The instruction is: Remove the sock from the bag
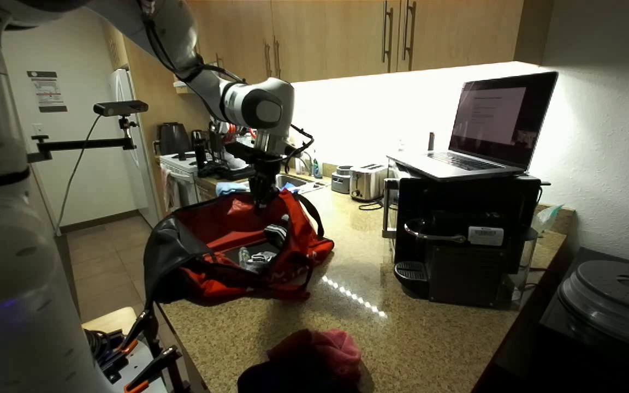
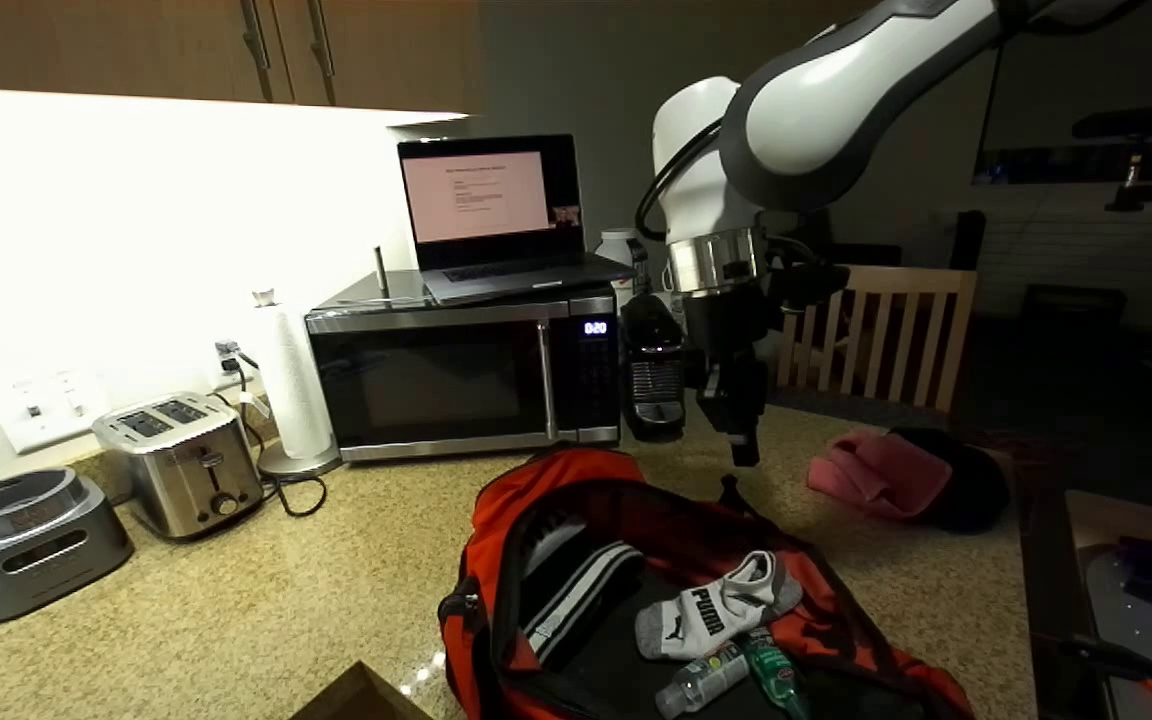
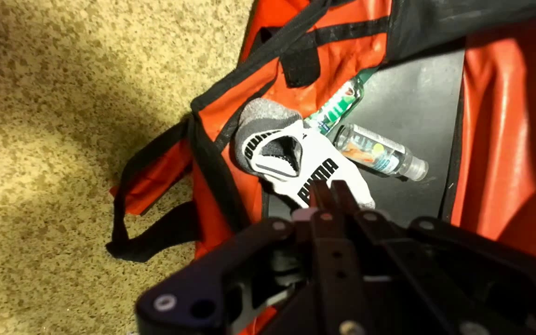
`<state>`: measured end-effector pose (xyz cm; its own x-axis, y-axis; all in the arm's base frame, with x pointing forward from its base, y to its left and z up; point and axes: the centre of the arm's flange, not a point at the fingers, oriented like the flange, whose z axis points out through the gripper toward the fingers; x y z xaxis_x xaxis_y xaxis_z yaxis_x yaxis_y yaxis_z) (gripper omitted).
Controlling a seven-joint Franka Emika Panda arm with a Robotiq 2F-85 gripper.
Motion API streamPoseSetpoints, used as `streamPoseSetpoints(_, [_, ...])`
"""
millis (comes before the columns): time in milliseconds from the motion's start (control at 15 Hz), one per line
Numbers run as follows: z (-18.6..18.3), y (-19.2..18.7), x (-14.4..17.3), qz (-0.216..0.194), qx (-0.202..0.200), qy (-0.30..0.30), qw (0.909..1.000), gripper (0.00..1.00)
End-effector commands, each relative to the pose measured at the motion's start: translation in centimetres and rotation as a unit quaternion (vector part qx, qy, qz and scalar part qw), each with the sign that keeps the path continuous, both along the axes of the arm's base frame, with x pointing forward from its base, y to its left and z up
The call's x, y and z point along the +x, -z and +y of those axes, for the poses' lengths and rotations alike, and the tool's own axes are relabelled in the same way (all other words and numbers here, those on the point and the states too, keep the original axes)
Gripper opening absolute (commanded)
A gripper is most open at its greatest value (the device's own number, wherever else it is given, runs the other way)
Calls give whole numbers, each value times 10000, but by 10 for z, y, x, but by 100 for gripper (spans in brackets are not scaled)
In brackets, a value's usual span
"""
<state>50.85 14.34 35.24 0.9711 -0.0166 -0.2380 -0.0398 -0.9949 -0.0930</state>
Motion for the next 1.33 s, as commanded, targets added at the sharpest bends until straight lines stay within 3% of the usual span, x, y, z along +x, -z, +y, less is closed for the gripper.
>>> streamPoseSetpoints(0, [2, 10, -18, 59, -228, 17, 9997, 32])
streamPoseSetpoints(67, [5, 20, -17, 151, -305, -49, 9994, 32])
streamPoseSetpoints(200, [11, 41, -17, 305, -421, -201, 9984, 44])
streamPoseSetpoints(267, [4, 23, -14, 211, -243, -171, 9993, 26])
streamPoseSetpoints(400, [9, 37, -17, 338, -314, -242, 9986, 38])
streamPoseSetpoints(467, [10, 41, -17, 368, -320, -251, 9985, 69])
streamPoseSetpoints(600, [8, 44, -14, 371, -303, -279, 9985, 72])
streamPoseSetpoints(933, [6, 48, -9, 385, -275, -438, 9979, 99])
streamPoseSetpoints(1267, [7, 64, -3, 448, -210, -633, 9968, 100])
